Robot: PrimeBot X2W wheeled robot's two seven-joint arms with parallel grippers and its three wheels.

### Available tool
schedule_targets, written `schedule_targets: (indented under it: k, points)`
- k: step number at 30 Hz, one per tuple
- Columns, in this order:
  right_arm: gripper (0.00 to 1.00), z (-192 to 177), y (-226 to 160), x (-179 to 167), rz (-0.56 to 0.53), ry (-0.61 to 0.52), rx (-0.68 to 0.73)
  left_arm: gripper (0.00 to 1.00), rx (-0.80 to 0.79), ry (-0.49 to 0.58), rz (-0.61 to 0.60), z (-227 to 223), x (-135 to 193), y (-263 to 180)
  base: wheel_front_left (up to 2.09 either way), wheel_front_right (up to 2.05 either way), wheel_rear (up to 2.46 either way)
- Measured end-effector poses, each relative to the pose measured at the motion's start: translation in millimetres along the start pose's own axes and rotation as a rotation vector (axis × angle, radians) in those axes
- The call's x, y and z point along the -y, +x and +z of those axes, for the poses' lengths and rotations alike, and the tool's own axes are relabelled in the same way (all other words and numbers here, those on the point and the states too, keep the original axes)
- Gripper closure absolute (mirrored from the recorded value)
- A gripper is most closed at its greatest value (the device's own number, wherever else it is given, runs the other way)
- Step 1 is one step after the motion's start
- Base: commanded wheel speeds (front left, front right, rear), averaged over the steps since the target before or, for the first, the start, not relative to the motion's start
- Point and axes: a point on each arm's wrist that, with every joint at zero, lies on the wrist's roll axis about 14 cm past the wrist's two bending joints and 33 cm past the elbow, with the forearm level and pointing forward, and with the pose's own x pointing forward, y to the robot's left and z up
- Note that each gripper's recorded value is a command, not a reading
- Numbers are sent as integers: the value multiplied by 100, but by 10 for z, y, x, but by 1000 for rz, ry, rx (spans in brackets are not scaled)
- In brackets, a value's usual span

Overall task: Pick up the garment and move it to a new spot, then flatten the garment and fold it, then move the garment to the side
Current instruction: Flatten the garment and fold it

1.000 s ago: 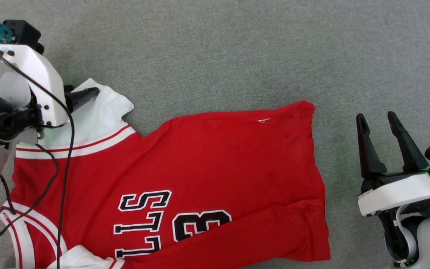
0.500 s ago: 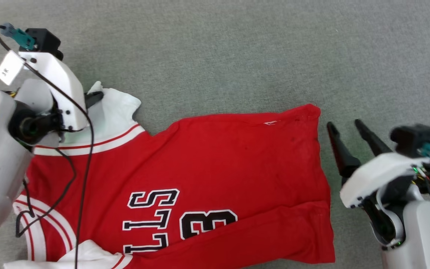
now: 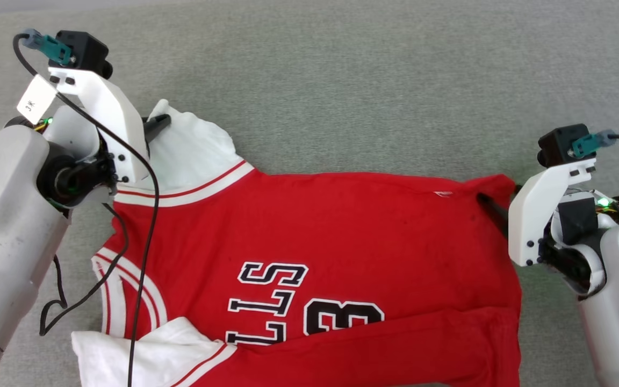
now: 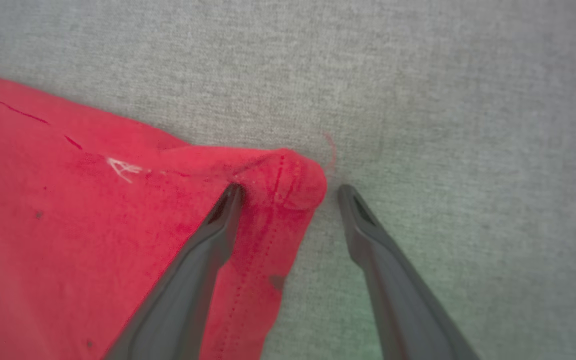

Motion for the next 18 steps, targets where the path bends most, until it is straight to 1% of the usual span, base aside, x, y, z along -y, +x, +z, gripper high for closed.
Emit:
schedule_targets:
  k: [4,5,6,7,11,15,18]
  points:
    - [0,-198,115,-43,21,-1,-156,100,23,-11,-8,-19,14,-49,0,0,0]
    - [55,-236,127,-44,24,4,-190,100,26,-11,-10,-31,19,-55,0,0,0]
    - [88,-249,134,-53,31,9,-211,100,28,-15,-10,-50,17,-62,0,0,0]
    - [100,-252,139,-66,40,19,-222,100,30,-18,-12,-70,19,-70,0,0,0]
    - [100,-199,128,-97,51,16,-209,100,73,-23,-8,-52,13,-127,0,0,0]
    - [100,41,40,-86,42,3,-99,100,130,-26,5,-20,-10,-254,0,0,0]
    - [100,218,-101,-64,30,2,-12,100,176,-25,12,-18,2,-385,0,0,0]
